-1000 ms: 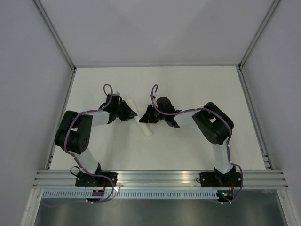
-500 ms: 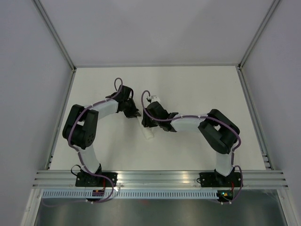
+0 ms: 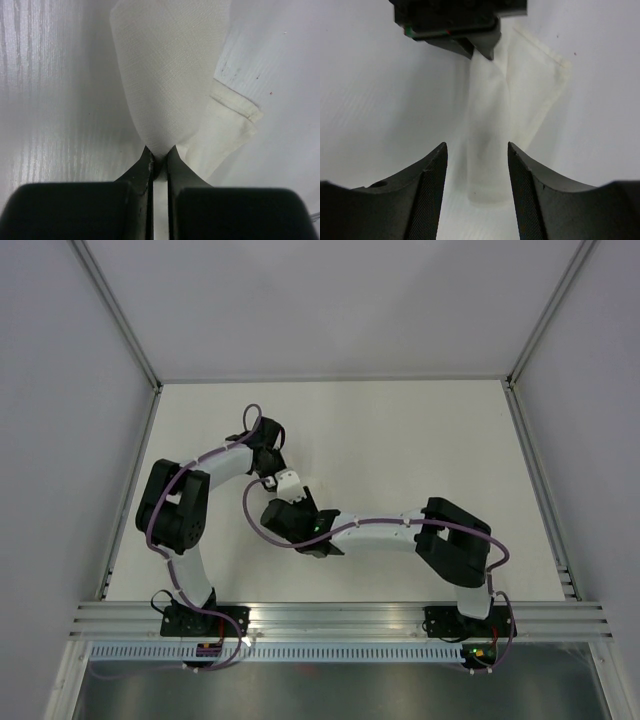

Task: Fold the napkin, place the utensils inside, and roll it up
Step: Roll the napkin at the center of the board.

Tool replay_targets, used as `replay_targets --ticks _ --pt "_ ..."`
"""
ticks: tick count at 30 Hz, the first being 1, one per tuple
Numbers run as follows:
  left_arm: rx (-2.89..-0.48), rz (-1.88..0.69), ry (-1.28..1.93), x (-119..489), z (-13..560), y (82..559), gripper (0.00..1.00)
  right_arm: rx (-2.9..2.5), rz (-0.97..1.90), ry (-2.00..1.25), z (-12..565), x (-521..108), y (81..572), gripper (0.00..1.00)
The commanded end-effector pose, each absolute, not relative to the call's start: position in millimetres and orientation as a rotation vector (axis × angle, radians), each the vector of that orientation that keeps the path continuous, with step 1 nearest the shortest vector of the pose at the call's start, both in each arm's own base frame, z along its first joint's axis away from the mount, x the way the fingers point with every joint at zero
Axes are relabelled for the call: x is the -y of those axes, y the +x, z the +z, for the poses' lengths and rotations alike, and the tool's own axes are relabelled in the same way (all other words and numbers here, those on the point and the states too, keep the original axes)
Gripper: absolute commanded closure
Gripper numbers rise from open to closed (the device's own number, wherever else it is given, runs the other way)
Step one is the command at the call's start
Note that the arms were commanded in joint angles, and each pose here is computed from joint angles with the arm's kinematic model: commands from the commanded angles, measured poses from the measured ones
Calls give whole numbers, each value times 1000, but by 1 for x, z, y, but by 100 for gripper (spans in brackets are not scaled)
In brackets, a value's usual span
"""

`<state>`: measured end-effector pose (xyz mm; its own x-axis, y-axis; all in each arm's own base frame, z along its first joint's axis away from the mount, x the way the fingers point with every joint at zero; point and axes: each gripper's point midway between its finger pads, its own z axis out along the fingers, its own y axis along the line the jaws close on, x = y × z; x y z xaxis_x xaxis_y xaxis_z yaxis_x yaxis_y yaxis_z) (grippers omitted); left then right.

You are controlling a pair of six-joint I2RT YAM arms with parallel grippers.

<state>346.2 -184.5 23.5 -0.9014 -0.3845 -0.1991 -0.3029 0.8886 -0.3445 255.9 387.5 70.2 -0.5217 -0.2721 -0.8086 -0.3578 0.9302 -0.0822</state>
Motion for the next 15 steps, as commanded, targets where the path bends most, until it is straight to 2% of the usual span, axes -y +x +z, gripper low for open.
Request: replay_targets --ticks 1,15 --pt "-2952 -192 -507 153 2 306 98 -2067 -42 -445 83 -393 271 43" --pt "-2976 -174 -486 160 4 297 98 -1972 -295 -531 58 -405 274 44"
